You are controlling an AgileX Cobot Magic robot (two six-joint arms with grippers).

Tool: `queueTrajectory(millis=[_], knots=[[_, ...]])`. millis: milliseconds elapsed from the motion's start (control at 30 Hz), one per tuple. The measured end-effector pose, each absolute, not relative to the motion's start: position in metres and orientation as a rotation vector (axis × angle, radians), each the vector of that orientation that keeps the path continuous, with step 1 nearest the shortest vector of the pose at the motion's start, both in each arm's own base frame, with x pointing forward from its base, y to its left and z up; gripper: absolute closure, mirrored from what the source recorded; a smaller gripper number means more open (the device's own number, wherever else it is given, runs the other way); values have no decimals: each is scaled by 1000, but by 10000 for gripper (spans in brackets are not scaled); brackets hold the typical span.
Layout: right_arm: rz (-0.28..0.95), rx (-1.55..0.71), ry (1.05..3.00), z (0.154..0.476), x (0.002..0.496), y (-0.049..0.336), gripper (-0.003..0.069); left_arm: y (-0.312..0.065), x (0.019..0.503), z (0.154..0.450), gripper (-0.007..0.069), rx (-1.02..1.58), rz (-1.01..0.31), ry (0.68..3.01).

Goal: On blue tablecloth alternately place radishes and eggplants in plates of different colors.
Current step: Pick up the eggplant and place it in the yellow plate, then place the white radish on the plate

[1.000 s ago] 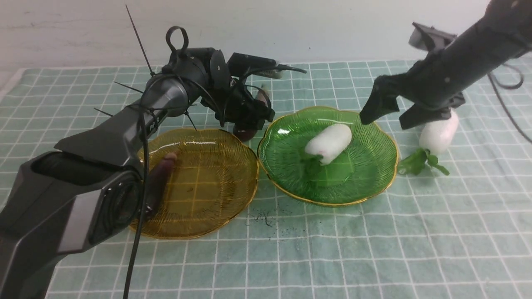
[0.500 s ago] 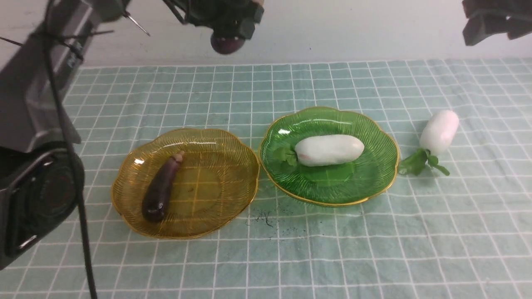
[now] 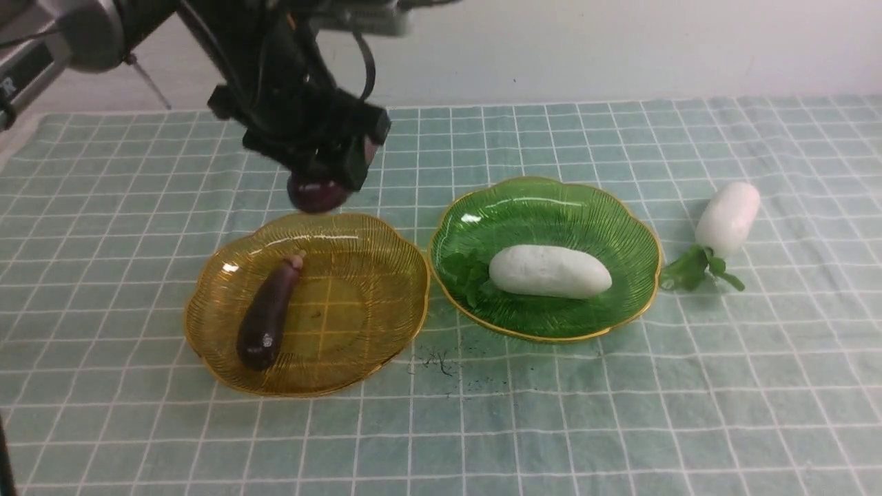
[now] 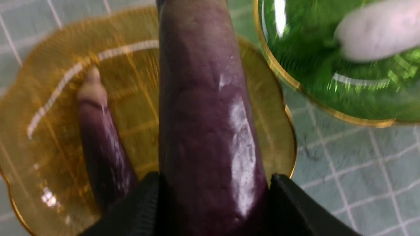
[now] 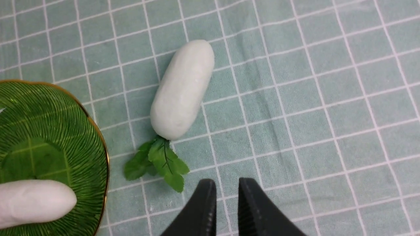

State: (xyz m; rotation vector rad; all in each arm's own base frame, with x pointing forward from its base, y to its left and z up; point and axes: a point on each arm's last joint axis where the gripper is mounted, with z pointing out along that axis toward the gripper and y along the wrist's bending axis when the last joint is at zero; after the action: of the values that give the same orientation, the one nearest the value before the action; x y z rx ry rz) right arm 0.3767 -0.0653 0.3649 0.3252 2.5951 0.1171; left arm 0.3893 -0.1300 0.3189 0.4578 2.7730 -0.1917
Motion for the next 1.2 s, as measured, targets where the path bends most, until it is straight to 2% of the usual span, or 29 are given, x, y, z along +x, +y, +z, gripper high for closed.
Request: queueTrajectory(millis=[133, 200, 233, 400, 533, 600, 700, 800, 867, 933, 1067, 1100, 1200], knots=[[214, 353, 2660, 332, 397, -66, 508, -126, 377, 278, 262, 463, -170, 2904], [273, 375, 2681, 313, 410, -65, 449, -126, 377, 260, 262, 465, -162, 2946], [320, 401, 2690, 294, 421, -65, 382, -126, 378, 253, 262, 465, -160, 2961], [388, 481, 2680, 240, 451, -68, 155, -127, 386, 223, 262, 474, -119, 3024], [438, 532, 2659, 211, 467, -68, 23, -128, 390, 210, 262, 468, -107, 3047], [461, 545, 2657, 200, 475, -66, -9, -128, 391, 207, 257, 458, -107, 3049], [496, 542, 2653, 187, 486, -61, -27, -128, 392, 205, 170, 434, -99, 3056], [508, 522, 2659, 174, 496, -56, -28, -126, 392, 204, 35, 399, -72, 3067], [513, 521, 2667, 167, 500, -54, -26, -126, 393, 207, -22, 376, -55, 3077], [527, 526, 2678, 161, 503, -54, -7, -125, 397, 214, -43, 355, -32, 3056], [553, 530, 2691, 157, 505, -53, 129, -123, 405, 240, 27, 332, 10, 2968], [559, 523, 2698, 159, 505, -53, 220, -122, 406, 258, 131, 321, 21, 2914], [554, 479, 2701, 176, 508, -54, 204, -118, 396, 300, 421, 301, 9, 2811]])
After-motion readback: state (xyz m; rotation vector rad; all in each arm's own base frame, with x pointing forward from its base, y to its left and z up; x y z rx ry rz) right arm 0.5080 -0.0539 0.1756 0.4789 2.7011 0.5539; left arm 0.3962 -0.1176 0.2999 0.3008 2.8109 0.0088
